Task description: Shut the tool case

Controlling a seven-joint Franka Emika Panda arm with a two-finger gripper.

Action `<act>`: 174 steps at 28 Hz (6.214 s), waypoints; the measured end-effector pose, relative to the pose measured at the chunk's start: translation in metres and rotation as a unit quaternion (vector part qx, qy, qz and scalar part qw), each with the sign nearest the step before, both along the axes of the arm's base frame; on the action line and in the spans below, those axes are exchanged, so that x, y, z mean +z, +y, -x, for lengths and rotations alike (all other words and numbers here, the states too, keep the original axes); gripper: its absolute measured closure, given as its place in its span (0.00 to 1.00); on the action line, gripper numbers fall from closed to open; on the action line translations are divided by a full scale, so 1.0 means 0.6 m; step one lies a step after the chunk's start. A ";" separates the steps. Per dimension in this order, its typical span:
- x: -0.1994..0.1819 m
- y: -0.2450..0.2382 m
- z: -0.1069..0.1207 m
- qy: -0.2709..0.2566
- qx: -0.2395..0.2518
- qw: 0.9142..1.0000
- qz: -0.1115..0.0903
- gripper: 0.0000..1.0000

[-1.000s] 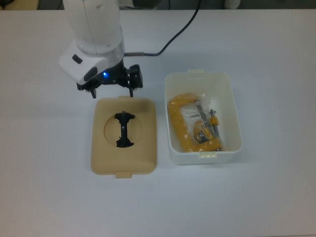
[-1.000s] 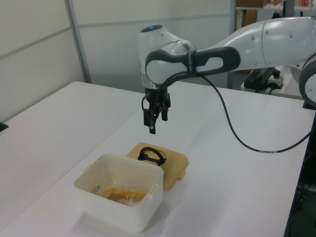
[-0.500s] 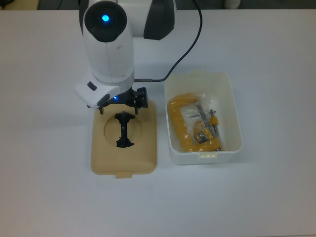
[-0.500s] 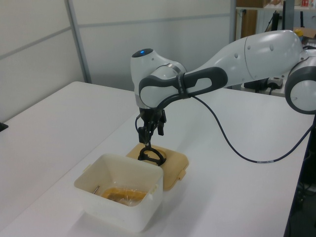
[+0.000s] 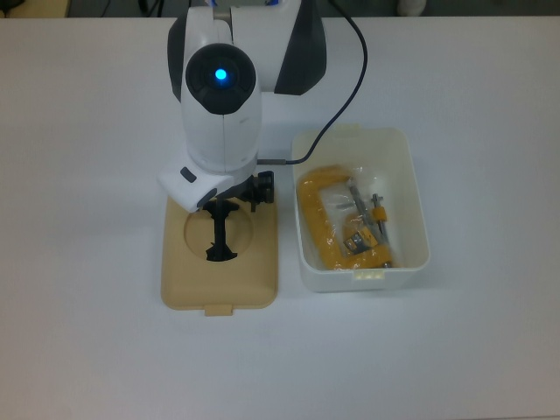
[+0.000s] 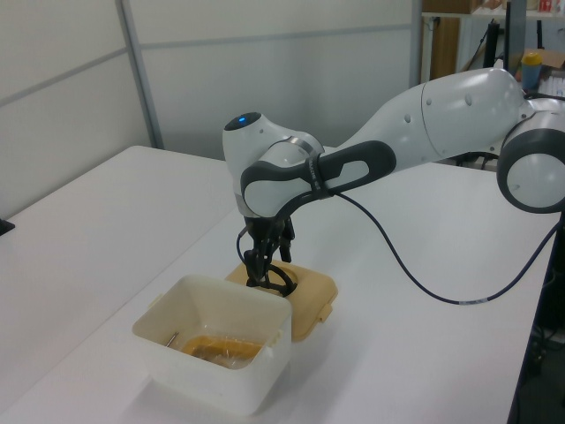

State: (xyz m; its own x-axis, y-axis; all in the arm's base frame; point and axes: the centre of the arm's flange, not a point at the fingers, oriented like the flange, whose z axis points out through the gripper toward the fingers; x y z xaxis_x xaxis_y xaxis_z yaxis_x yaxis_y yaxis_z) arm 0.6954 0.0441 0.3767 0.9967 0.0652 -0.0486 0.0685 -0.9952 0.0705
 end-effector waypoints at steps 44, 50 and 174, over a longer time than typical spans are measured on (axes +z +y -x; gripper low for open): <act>0.039 -0.048 -0.012 -0.011 -0.006 1.000 0.005 0.89; 0.115 -0.074 0.007 -0.013 -0.005 1.000 0.003 0.89; 0.252 0.311 0.096 -0.050 0.025 0.998 -0.011 0.00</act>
